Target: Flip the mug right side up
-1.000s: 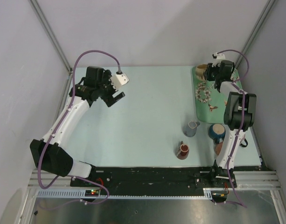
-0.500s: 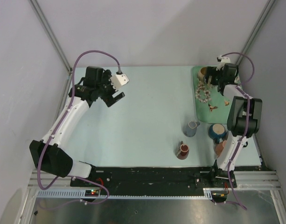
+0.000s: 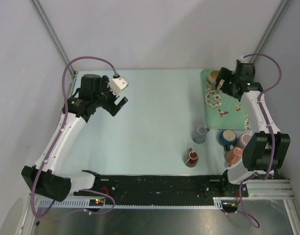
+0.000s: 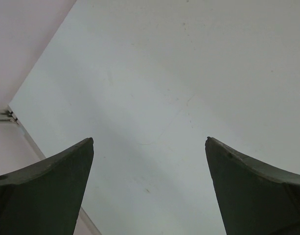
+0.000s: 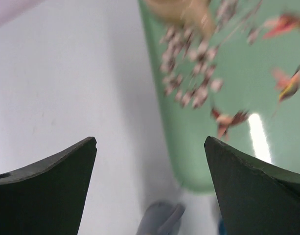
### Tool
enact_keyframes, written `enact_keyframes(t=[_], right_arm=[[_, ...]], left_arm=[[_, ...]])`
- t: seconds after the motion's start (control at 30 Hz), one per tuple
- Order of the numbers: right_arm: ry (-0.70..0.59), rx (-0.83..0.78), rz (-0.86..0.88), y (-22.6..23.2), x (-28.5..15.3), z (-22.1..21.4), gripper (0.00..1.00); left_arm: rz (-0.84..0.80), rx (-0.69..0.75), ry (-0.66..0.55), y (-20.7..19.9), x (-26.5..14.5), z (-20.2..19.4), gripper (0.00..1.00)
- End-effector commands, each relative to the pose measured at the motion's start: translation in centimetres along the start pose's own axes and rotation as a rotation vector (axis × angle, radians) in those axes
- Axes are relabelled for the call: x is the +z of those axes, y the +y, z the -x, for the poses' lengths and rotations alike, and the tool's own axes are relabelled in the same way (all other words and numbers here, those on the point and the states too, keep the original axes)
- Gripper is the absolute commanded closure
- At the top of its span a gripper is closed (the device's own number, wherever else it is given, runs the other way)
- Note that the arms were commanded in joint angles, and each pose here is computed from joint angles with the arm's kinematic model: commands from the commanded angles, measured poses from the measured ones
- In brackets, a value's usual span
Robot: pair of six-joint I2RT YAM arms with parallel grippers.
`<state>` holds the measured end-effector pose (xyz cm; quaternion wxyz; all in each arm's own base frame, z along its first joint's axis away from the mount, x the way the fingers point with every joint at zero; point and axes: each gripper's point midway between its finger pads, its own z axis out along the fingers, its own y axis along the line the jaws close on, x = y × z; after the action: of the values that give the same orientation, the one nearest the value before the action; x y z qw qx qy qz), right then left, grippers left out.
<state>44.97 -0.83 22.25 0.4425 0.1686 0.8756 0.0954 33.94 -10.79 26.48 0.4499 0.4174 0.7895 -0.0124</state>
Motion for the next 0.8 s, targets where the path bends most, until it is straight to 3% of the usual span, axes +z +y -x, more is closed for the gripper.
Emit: enact_keyframes(t=[0.0,0.17,0.43,0.6,0.77], right_arm=[[0.344,0.025,-0.052,3.1,-3.8,-10.2,0.05],[0.356,-0.233,-0.057,6.8,-8.7,-14.0,0.05],[0.454,-0.302,-0.229,6.3,-15.9,-20.9,0.06],[0.618,-0.257,-0.23,5.7,-16.2,-26.6,0.18],[0.733,-0.214,-0.241,5.2,-14.6,-29.4,0.28]], left_arm=[[-0.027,-0.09,-0.047,-2.3,-2.3,0.5,0.0],[-0.078,-0.061,-0.078,-4.7,-3.1,0.3,0.0],[-0.143,-0.02,-0.116,-7.6,-3.9,0.1,0.0],[-0.166,0.022,-0.124,-8.8,-4.2,-0.4,0.0],[-0.187,0.055,-0.121,-10.0,-4.3,-1.4,0.0]])
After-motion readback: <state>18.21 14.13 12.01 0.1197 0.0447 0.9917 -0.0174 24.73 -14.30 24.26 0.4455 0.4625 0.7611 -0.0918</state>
